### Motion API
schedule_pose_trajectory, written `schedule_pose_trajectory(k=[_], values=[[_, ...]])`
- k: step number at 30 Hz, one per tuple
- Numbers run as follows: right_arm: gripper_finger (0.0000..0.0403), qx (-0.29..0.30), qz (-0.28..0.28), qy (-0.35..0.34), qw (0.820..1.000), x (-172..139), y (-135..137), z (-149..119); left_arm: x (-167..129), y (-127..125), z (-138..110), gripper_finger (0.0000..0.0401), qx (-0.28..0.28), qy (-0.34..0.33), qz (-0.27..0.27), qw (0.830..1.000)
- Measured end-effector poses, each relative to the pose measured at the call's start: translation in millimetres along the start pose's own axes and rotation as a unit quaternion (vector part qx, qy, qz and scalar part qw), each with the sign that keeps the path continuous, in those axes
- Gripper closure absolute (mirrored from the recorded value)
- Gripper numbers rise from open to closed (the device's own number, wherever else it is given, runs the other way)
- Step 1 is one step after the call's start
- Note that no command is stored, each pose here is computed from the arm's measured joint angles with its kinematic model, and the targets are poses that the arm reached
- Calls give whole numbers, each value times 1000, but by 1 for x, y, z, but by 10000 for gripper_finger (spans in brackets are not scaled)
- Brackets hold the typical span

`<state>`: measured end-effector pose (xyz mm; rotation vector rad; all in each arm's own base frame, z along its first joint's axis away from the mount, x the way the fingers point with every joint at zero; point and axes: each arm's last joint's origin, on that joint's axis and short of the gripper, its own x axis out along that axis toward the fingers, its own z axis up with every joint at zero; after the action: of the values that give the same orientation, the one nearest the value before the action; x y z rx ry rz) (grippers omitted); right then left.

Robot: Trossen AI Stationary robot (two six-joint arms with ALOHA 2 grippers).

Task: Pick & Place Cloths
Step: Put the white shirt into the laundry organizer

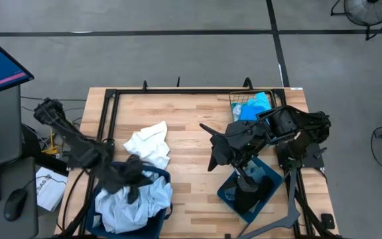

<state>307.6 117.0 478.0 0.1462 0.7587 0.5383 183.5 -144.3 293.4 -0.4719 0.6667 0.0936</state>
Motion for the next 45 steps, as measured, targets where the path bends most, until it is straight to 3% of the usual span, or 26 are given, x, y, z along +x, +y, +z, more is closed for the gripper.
schedule_pose_trajectory(k=[5, 10, 14, 21, 25, 38, 45], values=[[70, 0, 0, 0, 1000, 0, 0, 0, 40, -5, 24, 401, 76, -55, -14, 996], [70, 7, 1, 1, 1000, 0, 1, 0, 79, -2, 10, 401, 92, 26, -9, 995], [70, 8, 2, 7, 1000, 1, 3, -2, 93, -12, -13, 401, 85, 73, -16, 994], [70, -2, 4, 26, 1000, 2, 7, -6, 79, -31, -46, 401, 28, 113, -26, 993], [70, -14, 6, 30, 999, 2, 8, -7, 70, -29, -62, 401, 9, 129, 25, 991], [70, -37, -4, 31, 999, 1, 5, -7, 103, -18, -123, 401, -16, 233, 97, 967], [70, -54, -59, 23, 997, -2, -8, -5, 98, -20, -125, 400, -11, 259, 80, 963]])
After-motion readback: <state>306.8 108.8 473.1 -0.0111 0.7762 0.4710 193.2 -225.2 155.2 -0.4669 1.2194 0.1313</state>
